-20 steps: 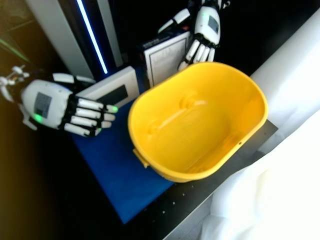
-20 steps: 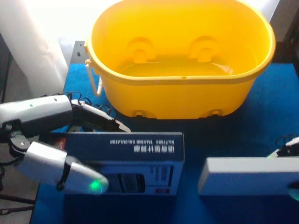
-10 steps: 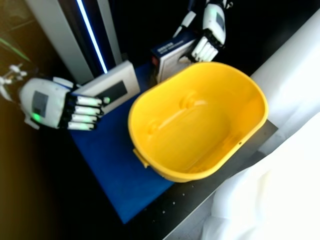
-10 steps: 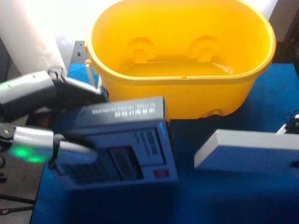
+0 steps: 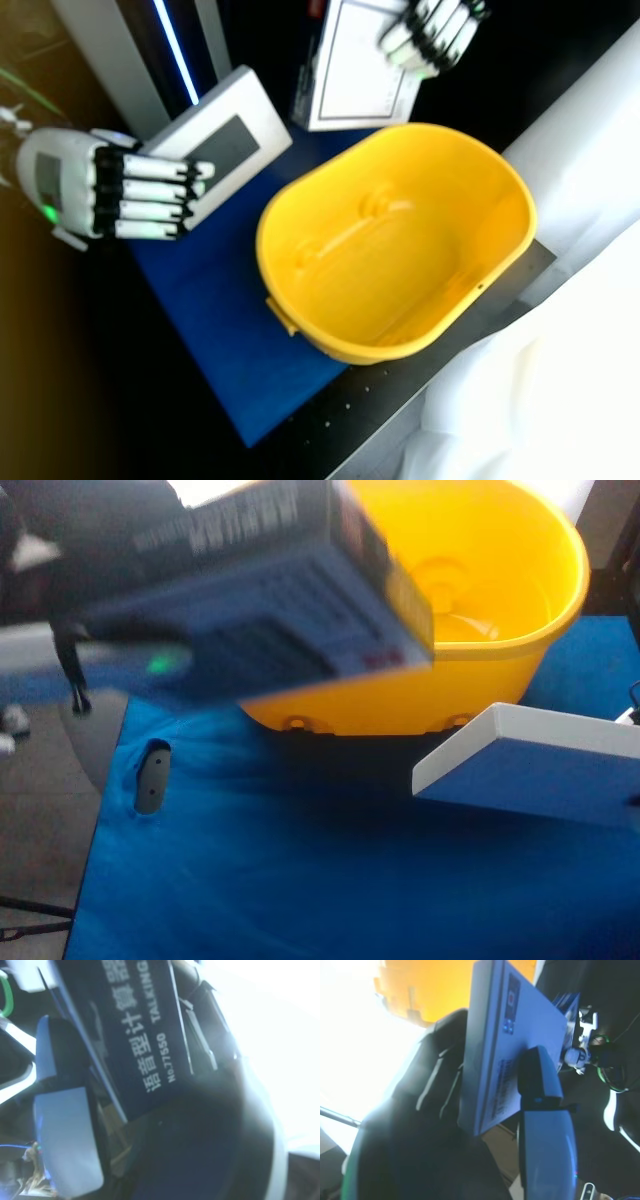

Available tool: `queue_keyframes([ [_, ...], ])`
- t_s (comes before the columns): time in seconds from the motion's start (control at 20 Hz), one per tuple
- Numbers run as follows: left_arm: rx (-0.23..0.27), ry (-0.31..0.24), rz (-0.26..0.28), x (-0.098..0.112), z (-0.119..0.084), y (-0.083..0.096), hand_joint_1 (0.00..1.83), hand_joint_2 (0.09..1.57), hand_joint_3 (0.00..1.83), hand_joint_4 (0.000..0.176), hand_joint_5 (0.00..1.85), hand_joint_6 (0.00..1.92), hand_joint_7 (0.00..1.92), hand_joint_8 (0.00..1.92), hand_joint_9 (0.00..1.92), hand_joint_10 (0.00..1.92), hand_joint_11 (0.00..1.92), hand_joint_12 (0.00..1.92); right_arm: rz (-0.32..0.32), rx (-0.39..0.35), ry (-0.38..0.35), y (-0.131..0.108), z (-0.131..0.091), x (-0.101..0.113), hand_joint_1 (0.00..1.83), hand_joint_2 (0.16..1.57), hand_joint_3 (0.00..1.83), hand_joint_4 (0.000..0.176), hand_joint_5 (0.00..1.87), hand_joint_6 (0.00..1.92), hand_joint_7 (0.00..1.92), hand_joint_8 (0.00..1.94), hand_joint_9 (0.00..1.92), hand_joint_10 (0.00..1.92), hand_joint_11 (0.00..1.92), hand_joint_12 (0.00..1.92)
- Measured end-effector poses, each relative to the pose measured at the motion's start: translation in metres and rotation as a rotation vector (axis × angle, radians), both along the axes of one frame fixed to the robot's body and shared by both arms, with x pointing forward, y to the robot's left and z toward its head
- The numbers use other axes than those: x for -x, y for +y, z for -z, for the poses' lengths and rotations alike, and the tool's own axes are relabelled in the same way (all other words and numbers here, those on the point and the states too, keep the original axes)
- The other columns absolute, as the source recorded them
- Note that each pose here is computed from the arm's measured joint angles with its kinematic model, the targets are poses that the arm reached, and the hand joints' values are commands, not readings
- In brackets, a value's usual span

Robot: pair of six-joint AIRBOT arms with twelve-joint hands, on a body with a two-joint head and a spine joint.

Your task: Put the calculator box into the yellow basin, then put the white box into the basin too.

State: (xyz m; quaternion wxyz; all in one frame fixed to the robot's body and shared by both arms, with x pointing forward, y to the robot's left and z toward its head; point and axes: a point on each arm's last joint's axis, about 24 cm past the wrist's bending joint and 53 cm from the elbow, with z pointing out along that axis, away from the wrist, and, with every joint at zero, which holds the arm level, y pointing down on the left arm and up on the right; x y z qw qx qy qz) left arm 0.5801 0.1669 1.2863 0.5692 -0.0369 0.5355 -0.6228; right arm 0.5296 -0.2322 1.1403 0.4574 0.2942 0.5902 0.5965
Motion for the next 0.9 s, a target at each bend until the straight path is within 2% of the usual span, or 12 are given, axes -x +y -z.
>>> queue_keyframes([
  [0.1,0.089,-0.086,-0.014,-0.011,-0.028,0.004,1.19,1.28,0.0,0.0,0.69,1.21,0.74,1.67,0.72,1.69,0.59,1.9,0.003,-0.004,0.007,0.0,0.003,0.0,1.36,1.14,0.0,0.0,0.92,1.1,0.97,1.01,0.8,1.31,0.61,1.53],
  [0.15,0.102,-0.1,-0.015,-0.014,-0.033,0.004,1.21,1.24,0.0,0.0,0.77,1.08,0.77,1.61,0.66,1.6,0.55,1.79,0.003,-0.003,0.007,0.0,0.003,0.0,1.37,1.14,0.0,0.0,0.91,1.1,0.97,1.03,0.81,1.32,0.63,1.55],
  [0.2,0.132,-0.13,-0.019,-0.022,-0.045,0.002,1.22,1.22,0.0,0.0,0.83,1.02,0.78,1.56,0.67,1.54,0.6,1.67,0.0,0.0,0.01,0.0,0.005,0.0,1.36,1.14,0.0,0.0,0.91,1.09,0.95,1.06,0.79,1.34,0.61,1.58],
  [0.25,0.137,-0.146,-0.017,-0.028,-0.051,-0.002,1.32,1.23,0.0,0.0,0.76,1.11,0.74,1.53,0.68,1.56,0.63,1.58,0.0,0.0,0.014,0.001,0.007,0.0,1.36,1.15,0.0,0.0,0.9,1.1,0.93,1.09,0.78,1.37,0.61,1.6],
  [0.35,0.13,-0.166,-0.013,-0.046,-0.062,-0.014,1.34,1.21,0.0,0.0,0.73,1.19,0.75,1.43,0.79,1.42,0.76,1.4,0.002,0.007,0.025,0.0,0.01,-0.001,1.36,1.16,0.0,0.0,0.89,1.1,0.89,1.14,0.78,1.4,0.64,1.63],
  [0.45,0.081,-0.163,0.019,-0.067,-0.069,-0.04,1.35,1.2,0.0,0.0,0.77,1.19,0.75,1.34,0.83,1.39,0.77,1.42,0.003,0.011,0.032,0.0,0.014,-0.002,1.36,1.16,0.0,0.0,0.85,1.11,0.9,1.16,0.8,1.4,0.71,1.65],
  [0.5,0.056,-0.142,0.028,-0.085,-0.072,-0.059,1.36,1.18,0.0,0.0,0.83,1.11,0.81,1.26,0.83,1.39,0.73,1.44,0.001,0.009,0.035,0.0,0.015,-0.002,1.36,1.16,0.0,0.0,0.86,1.09,0.91,1.15,0.81,1.39,0.74,1.64],
  [0.6,0.017,-0.097,0.015,-0.107,-0.063,-0.074,1.37,1.15,0.0,0.0,0.9,1.0,0.88,1.13,0.86,1.35,0.74,1.41,-0.008,0.011,0.036,0.002,0.016,-0.001,1.37,1.15,0.0,0.0,0.87,1.06,0.9,1.17,0.83,1.39,0.78,1.63],
  [0.7,-0.073,0.0,-0.018,-0.136,-0.03,-0.088,1.37,1.14,0.0,0.0,0.94,1.0,0.86,1.12,0.85,1.35,0.75,1.41,-0.001,0.017,0.038,0.0,0.018,-0.005,1.36,1.16,0.0,0.0,0.89,1.05,0.89,1.17,0.8,1.41,0.7,1.67],
  [0.75,-0.111,0.049,-0.036,-0.149,-0.014,-0.093,1.36,1.15,0.0,0.0,0.92,1.04,0.88,1.11,0.82,1.37,0.68,1.49,-0.001,0.016,0.036,0.001,0.017,-0.007,1.36,1.15,0.0,0.0,0.9,1.04,0.89,1.17,0.79,1.42,0.68,1.68],
  [0.8,-0.144,0.093,-0.057,-0.161,0.001,-0.094,1.35,1.17,0.0,0.0,0.91,1.08,0.84,1.16,0.74,1.44,0.53,1.62,-0.002,0.013,0.038,0.002,0.018,-0.007,1.36,1.15,0.0,0.0,0.91,1.03,0.89,1.17,0.79,1.41,0.68,1.68],
  [0.9,-0.171,0.149,-0.087,-0.175,0.016,-0.091,1.36,1.17,0.0,0.0,0.83,1.08,0.85,1.25,0.81,1.4,0.67,1.56,-0.015,0.016,0.044,0.005,0.02,-0.005,1.36,1.15,0.0,0.0,0.91,1.06,0.92,1.12,0.78,1.4,0.62,1.68],
])
